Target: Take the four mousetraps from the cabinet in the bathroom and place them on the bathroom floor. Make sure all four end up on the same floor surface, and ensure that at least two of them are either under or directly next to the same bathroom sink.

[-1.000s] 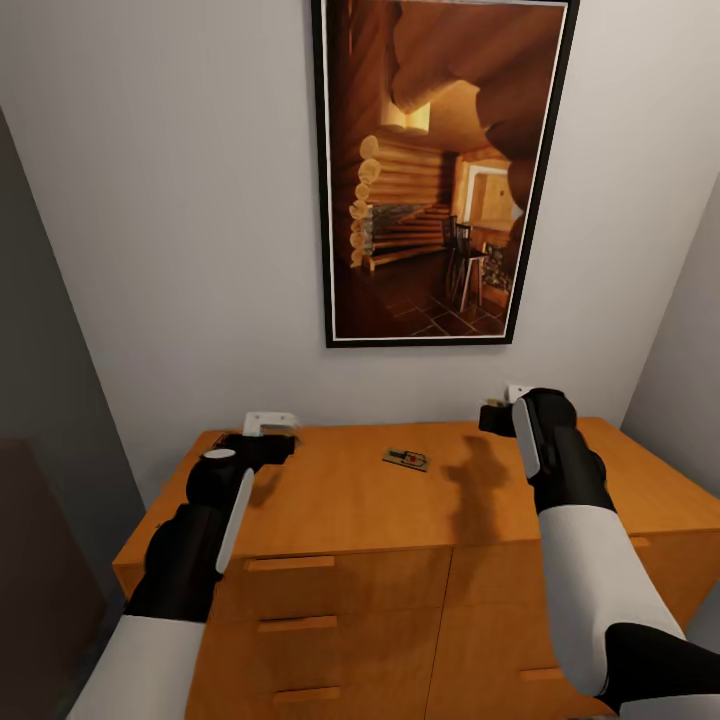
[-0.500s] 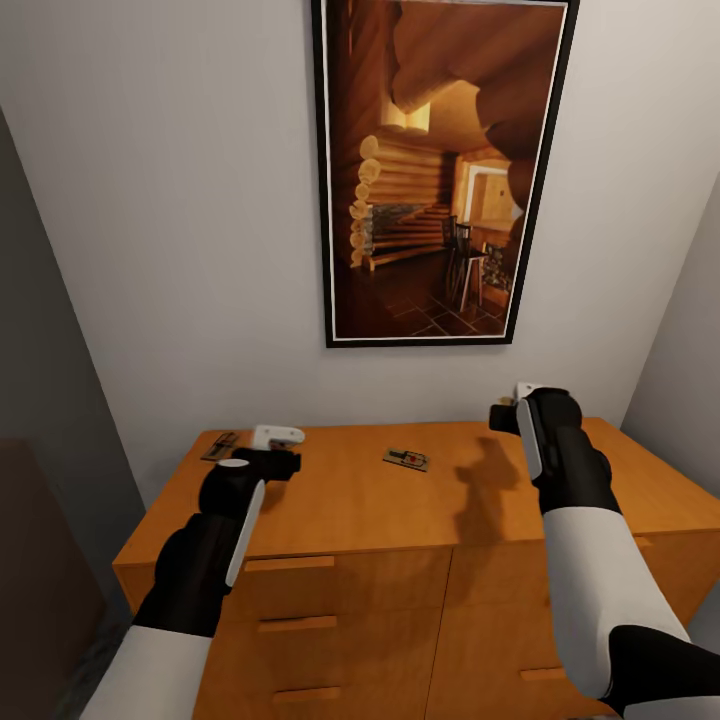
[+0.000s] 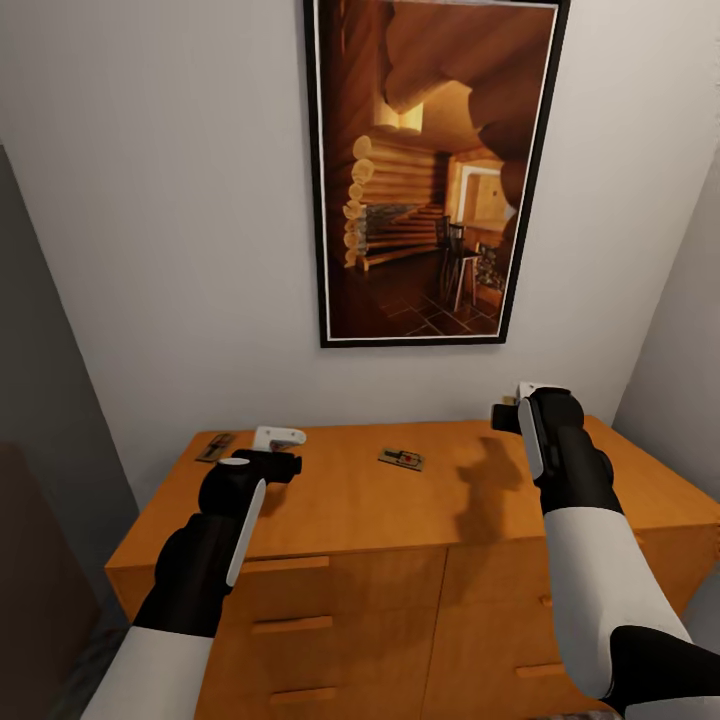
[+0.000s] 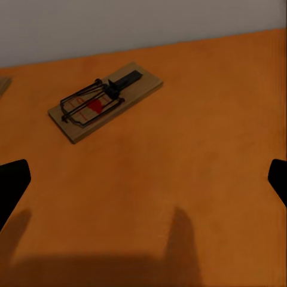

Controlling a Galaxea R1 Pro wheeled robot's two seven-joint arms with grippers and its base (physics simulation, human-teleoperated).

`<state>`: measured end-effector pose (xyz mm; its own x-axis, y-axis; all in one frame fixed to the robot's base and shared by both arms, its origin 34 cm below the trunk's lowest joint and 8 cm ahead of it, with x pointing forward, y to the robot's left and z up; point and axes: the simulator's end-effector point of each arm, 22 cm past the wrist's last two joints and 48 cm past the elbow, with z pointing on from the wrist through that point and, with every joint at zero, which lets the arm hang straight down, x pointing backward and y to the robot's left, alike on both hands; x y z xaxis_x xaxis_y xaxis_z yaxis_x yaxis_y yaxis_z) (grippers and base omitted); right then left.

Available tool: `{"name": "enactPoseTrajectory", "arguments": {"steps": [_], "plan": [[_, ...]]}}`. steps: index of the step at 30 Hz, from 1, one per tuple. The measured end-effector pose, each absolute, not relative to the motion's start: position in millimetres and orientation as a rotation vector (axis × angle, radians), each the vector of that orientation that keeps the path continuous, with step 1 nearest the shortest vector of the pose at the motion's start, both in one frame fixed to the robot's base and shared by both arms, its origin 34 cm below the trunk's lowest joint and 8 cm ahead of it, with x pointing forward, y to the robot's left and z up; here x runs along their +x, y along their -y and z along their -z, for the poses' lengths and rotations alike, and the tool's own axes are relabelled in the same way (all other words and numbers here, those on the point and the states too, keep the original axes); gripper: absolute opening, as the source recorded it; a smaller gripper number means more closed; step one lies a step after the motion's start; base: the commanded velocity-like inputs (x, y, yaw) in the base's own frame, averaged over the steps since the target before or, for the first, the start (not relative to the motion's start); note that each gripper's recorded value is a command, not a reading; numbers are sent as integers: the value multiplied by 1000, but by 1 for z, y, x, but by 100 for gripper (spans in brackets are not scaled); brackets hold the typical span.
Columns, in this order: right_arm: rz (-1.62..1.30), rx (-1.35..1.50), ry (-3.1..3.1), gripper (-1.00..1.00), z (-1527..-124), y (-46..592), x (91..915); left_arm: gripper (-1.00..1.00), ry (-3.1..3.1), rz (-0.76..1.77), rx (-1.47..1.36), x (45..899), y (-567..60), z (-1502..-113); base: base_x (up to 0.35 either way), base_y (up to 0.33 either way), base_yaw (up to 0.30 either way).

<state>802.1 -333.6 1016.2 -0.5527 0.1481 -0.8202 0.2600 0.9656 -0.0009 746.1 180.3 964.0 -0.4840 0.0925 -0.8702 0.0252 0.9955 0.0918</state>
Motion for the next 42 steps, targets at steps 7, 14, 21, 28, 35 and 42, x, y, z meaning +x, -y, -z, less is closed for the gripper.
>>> {"name": "enactPoseTrajectory", "arguments": {"steps": [7, 14, 21, 28, 35, 42], "plan": [[151, 286, -2166, -100, -1016, 334, 802, 100, -2073, -80, 82, 746, -181, -965, 0, 0, -31], [150, 287, -2167, -100, -1015, 334, 802, 100, -2073, -80, 82, 746, -181, -965, 0, 10, -4], [150, 287, -2167, -100, -1015, 334, 802, 100, -2073, -80, 82, 746, -181, -965, 0, 229, -1], [148, 287, -2168, -100, -1015, 334, 802, 100, -2068, -81, 81, 746, -181, -967, 0, 312, 0], [147, 287, -2168, -100, -1015, 334, 802, 100, -2067, -81, 80, 746, -182, -968, 0, 323, 0], [144, 286, -2169, -100, -1014, 333, 802, 100, -2067, -81, 80, 746, -182, -967, 0, 191, 0]]}}
